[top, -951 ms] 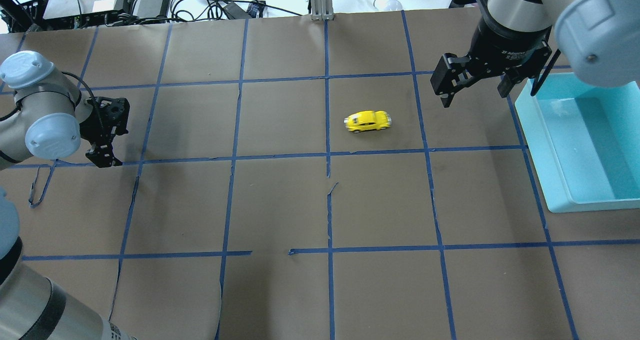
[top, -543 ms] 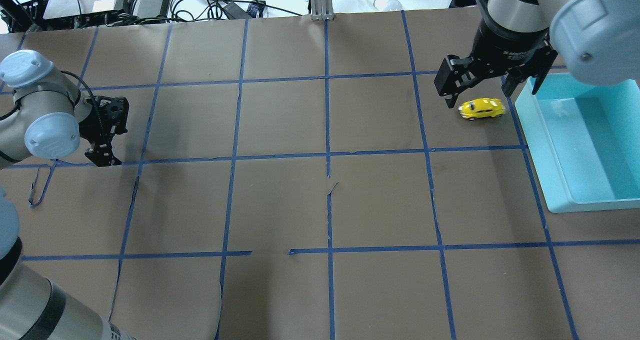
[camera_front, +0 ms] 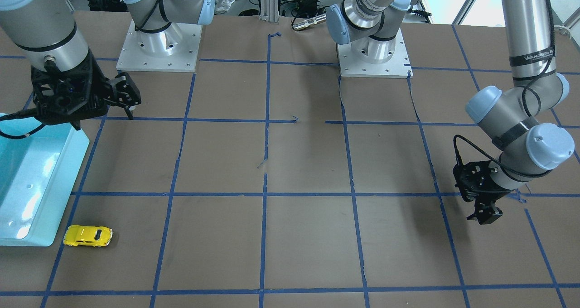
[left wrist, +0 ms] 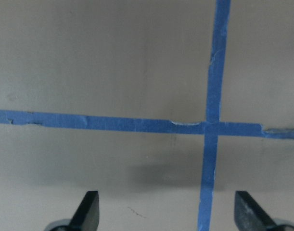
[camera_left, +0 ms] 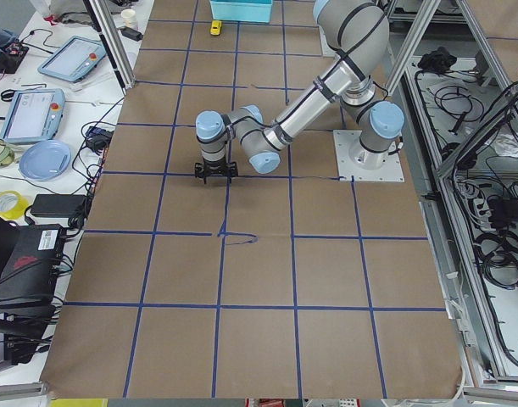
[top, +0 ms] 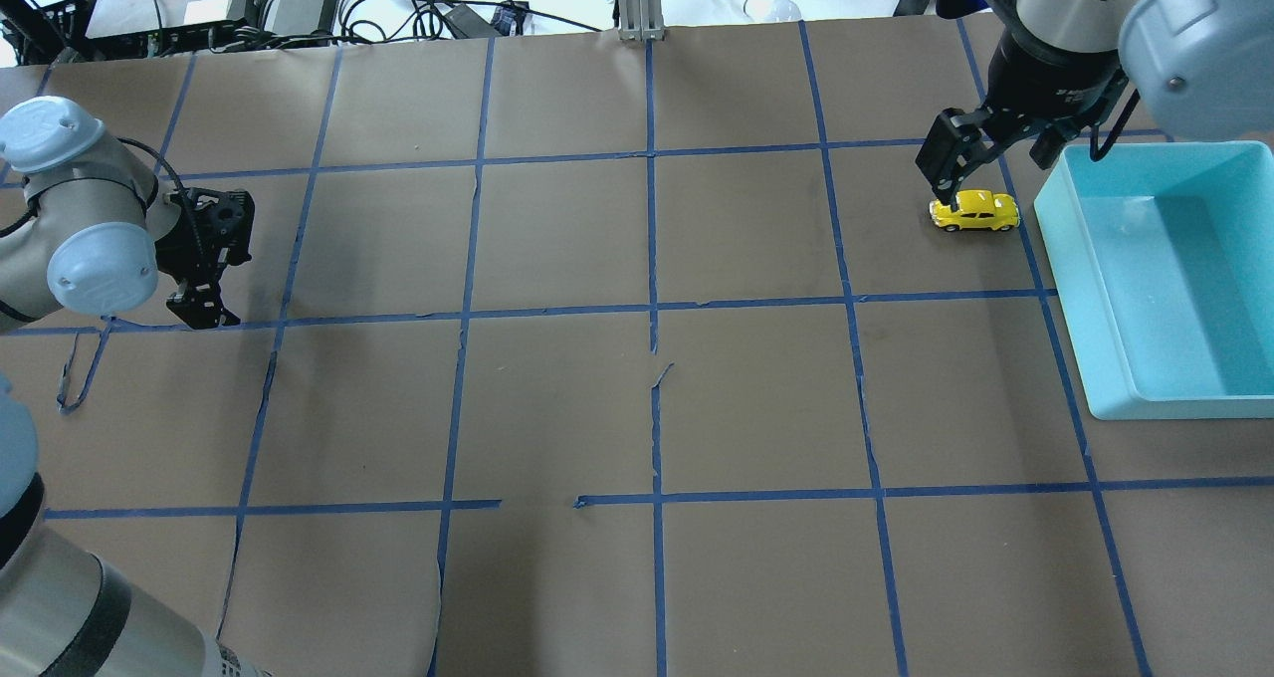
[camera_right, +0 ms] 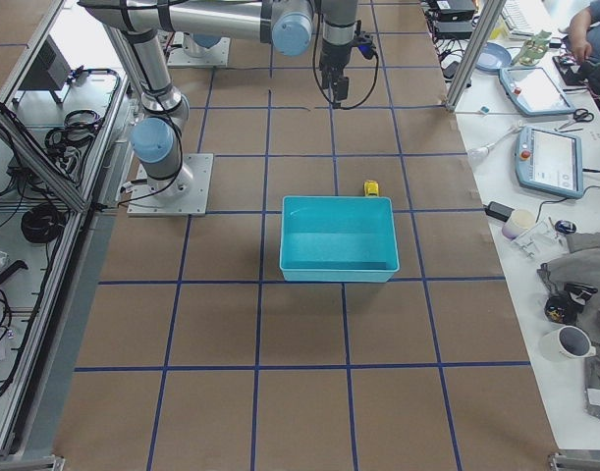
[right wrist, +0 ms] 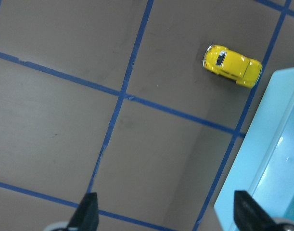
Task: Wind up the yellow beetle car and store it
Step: 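Lower the right gripper onto the car while the left arm rises, then close the right gripper on the car while the left arm withdraws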
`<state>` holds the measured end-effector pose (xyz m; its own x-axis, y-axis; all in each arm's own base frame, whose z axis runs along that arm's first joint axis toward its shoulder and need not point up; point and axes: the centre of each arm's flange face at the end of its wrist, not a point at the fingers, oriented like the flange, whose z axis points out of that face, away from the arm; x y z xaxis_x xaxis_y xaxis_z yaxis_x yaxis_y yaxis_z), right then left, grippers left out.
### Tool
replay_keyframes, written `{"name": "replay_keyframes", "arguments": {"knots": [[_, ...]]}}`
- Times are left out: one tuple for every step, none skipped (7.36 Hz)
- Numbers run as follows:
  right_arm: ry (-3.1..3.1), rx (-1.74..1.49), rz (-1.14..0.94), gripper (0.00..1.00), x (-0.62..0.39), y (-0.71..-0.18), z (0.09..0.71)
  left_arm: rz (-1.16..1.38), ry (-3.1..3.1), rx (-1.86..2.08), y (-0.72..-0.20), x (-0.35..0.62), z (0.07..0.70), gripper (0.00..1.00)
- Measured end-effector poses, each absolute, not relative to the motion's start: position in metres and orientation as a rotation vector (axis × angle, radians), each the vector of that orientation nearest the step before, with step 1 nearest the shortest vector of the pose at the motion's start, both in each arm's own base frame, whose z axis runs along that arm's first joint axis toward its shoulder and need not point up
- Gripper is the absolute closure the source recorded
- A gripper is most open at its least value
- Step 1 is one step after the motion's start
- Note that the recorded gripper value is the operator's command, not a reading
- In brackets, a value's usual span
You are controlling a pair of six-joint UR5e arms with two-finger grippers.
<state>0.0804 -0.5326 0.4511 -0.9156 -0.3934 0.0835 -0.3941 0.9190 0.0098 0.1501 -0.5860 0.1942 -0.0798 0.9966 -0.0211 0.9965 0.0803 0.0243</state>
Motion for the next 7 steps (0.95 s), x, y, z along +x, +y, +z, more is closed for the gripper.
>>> {"name": "replay_keyframes", "arguments": {"knots": [[-2.921,0.845,0.048,0.0,0.072,-0.551,0.438,-0.01,2.321,2.036,-0.588,0.151,0.205,0.0],[-2.839,1.06,0.049,0.0,0.067,-0.568,0.421,-0.029,2.393,1.917,-0.591,0.147,0.22,0.0],[-2.766,1.237,0.034,0.0,0.062,-0.582,0.401,-0.058,2.477,1.784,-0.594,0.136,0.237,0.0],[-2.7,1.391,0.018,0.0,0.053,-0.596,0.38,-0.101,2.564,1.642,-0.597,0.113,0.256,0.0],[-2.639,1.516,0.006,0.0,0.036,-0.61,0.358,-0.135,2.629,1.524,-0.599,0.078,0.275,0.0],[-2.584,1.623,0.003,0.0,0.015,-0.625,0.332,-0.156,2.681,1.432,-0.599,0.039,0.293,0.0],[-2.545,1.694,0.014,0.0,0.0,-0.636,0.311,-0.158,2.739,1.345,-0.596,0.011,0.312,0.0]]}}
